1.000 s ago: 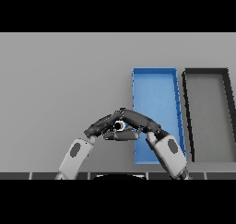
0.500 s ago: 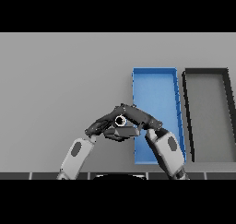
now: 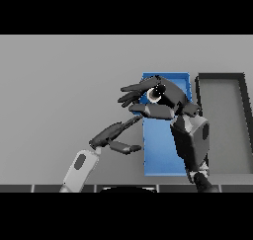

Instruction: Pick up the blue pipe and place it into the blue bin.

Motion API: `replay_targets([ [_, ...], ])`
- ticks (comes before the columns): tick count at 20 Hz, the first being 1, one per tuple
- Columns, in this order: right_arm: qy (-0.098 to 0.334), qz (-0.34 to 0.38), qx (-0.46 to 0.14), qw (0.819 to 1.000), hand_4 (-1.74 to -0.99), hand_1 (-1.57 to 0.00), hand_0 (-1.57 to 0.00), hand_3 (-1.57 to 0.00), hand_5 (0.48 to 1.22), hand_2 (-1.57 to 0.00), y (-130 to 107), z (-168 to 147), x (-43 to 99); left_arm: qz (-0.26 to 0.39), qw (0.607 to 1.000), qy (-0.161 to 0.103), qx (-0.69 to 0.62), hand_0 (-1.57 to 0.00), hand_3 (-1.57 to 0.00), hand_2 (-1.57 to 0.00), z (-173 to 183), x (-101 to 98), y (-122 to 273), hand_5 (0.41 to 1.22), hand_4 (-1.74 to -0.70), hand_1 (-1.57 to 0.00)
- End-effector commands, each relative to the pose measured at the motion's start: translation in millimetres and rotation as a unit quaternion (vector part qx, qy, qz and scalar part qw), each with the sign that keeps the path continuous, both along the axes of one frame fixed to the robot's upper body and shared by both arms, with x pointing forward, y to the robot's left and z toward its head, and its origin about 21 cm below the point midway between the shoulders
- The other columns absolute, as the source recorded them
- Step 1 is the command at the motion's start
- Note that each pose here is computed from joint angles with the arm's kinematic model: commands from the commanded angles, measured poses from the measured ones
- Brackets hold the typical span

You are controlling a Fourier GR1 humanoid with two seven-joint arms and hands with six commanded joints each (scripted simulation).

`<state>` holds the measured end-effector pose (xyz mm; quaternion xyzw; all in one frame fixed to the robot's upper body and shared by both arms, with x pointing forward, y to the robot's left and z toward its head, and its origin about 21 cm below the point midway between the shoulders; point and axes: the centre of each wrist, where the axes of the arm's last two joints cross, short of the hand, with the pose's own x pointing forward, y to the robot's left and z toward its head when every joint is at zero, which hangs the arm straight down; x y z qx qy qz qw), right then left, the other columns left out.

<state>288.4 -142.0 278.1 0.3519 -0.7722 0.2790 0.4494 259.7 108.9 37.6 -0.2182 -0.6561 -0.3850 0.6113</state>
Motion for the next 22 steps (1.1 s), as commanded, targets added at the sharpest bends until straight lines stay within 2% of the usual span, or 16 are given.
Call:
replay_targets([
  [1,0.001,-0.019,0.006,1.0,-1.497,-1.57,-1.57,-1.57,1.221,-1.57,-7.9,4.7,5.2,-0.001,1.0,-0.005,-0.003,0.0,0.0,0.0,0.0,-2.1,1.7,0.471,-0.95,0.0],
  [5,-0.005,-0.113,0.006,0.994,-1.498,-1.57,-1.57,-1.57,1.221,-1.57,-37.4,16.4,31.0,0.008,1.0,-0.007,0.001,0.0,0.0,0.0,2.9,-3.8,2.2,0.468,-0.95,0.0],
  [9,0.047,-0.205,-0.02,0.977,-1.499,-1.57,-1.57,-1.57,1.221,-1.57,-73.0,-2.5,50.0,0.014,1.0,-0.004,0.004,0.0,0.0,0.0,1.6,-4.3,4.8,0.474,-0.95,0.0],
  [13,0.104,-0.26,-0.067,0.958,-1.499,-1.57,-1.57,-1.57,1.221,-1.57,-89.2,-36.1,55.0,0.017,1.0,-0.006,0.007,0.0,0.0,0.0,4.7,-0.8,6.9,0.465,-0.94,0.0],
  [17,0.162,-0.302,-0.105,0.934,-1.5,-1.57,-1.57,-1.57,1.221,-1.57,-105.4,-69.9,51.0,0.017,1.0,-0.015,0.001,0.0,0.0,0.0,0.4,-2.2,10.2,0.46,-0.93,0.0],
  [22,0.247,-0.356,-0.147,0.889,-1.5,-1.57,-1.57,-1.57,1.221,-1.57,-120.3,-124.7,47.2,0.018,1.0,-0.023,0.004,0.0,0.0,0.0,0.4,-0.4,7.4,0.465,-0.93,0.0],
])
